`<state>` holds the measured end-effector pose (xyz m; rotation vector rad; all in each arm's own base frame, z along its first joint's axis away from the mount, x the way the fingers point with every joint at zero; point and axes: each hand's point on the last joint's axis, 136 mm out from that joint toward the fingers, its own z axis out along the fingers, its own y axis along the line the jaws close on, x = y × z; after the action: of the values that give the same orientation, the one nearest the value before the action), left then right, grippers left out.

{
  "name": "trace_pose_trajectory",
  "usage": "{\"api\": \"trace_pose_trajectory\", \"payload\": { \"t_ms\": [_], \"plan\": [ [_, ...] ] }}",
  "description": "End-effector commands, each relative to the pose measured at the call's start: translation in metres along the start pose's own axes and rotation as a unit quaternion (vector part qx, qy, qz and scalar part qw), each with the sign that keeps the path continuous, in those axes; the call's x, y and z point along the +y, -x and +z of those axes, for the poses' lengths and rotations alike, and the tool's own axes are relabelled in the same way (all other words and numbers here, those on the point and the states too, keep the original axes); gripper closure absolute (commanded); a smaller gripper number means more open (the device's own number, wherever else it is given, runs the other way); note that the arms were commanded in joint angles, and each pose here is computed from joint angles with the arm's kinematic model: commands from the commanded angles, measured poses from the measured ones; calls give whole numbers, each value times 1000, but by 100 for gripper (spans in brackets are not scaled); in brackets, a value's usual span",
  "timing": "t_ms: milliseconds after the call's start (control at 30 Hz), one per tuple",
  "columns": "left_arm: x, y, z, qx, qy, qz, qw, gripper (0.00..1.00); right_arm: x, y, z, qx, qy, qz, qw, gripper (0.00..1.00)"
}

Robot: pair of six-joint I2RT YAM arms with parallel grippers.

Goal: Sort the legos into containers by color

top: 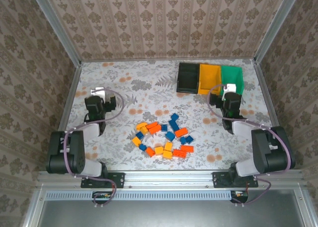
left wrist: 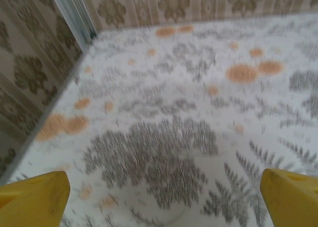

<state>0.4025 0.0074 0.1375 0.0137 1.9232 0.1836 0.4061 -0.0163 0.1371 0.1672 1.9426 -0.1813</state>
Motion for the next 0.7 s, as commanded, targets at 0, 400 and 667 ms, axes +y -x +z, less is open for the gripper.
{"api": "trace_pose_trajectory", "payload": {
  "t_ms": [0,400,667],
  "plan": [
    [8,24,-11,-18,17,-17,1000,0,-12,17,-12,15,-34,25,999,0],
    [69,20,-21,20,127,-366,922,0,-20,36,20,83,-53,225,969,0],
    [54,32,-20,-13,-4,-480,877,0,-13,1,78,265,-36,179,947,13]
  ]
}}
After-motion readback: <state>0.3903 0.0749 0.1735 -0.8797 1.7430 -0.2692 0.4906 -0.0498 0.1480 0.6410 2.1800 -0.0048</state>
